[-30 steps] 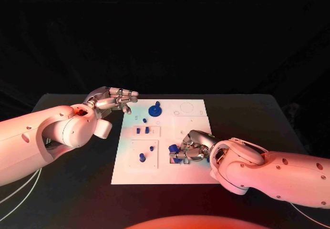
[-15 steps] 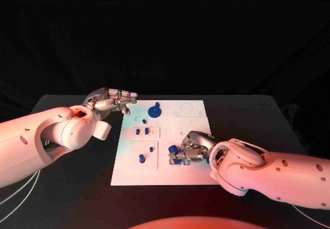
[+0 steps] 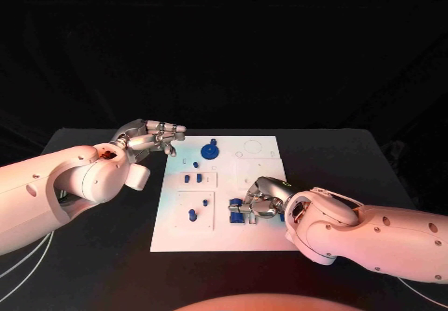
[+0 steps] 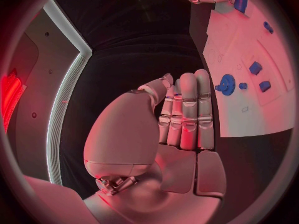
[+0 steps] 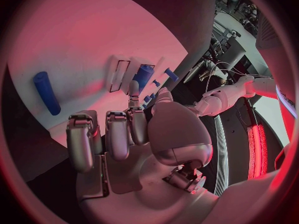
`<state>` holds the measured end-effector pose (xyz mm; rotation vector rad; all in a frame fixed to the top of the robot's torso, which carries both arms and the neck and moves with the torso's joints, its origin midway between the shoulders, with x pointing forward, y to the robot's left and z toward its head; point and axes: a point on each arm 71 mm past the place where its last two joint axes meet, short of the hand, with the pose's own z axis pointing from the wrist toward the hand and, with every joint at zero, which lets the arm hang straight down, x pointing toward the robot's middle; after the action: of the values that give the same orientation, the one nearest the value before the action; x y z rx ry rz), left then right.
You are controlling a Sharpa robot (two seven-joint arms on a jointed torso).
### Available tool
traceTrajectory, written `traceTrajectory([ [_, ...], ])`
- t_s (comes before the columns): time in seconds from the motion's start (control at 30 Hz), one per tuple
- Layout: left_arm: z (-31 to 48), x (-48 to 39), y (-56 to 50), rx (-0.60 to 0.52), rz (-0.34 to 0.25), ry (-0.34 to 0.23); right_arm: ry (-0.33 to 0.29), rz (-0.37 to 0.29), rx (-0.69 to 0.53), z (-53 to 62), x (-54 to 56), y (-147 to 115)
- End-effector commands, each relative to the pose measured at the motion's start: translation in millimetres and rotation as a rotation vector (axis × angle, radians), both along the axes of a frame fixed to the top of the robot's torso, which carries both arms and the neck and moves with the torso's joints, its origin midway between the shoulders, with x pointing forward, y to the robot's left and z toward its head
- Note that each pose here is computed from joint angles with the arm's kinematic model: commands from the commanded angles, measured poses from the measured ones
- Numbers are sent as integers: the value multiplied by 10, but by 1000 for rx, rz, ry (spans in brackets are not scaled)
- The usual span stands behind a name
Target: Assemble the parts on the task board
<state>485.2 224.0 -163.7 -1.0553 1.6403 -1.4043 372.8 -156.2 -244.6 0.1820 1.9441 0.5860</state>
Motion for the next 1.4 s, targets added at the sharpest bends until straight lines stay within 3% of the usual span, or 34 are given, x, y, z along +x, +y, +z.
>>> traceTrajectory([
  [0.03, 11, -6, -21, -11, -16, 0, -18, 11, -18, 8, -8, 7],
  [1.07, 7, -3, -27, -11, -17, 0, -83, 6, -31, 50, 26, -129],
  [1.4, 2, -4, -5, -10, -12, -2, -112, -46, -14, 207, 36, -422],
])
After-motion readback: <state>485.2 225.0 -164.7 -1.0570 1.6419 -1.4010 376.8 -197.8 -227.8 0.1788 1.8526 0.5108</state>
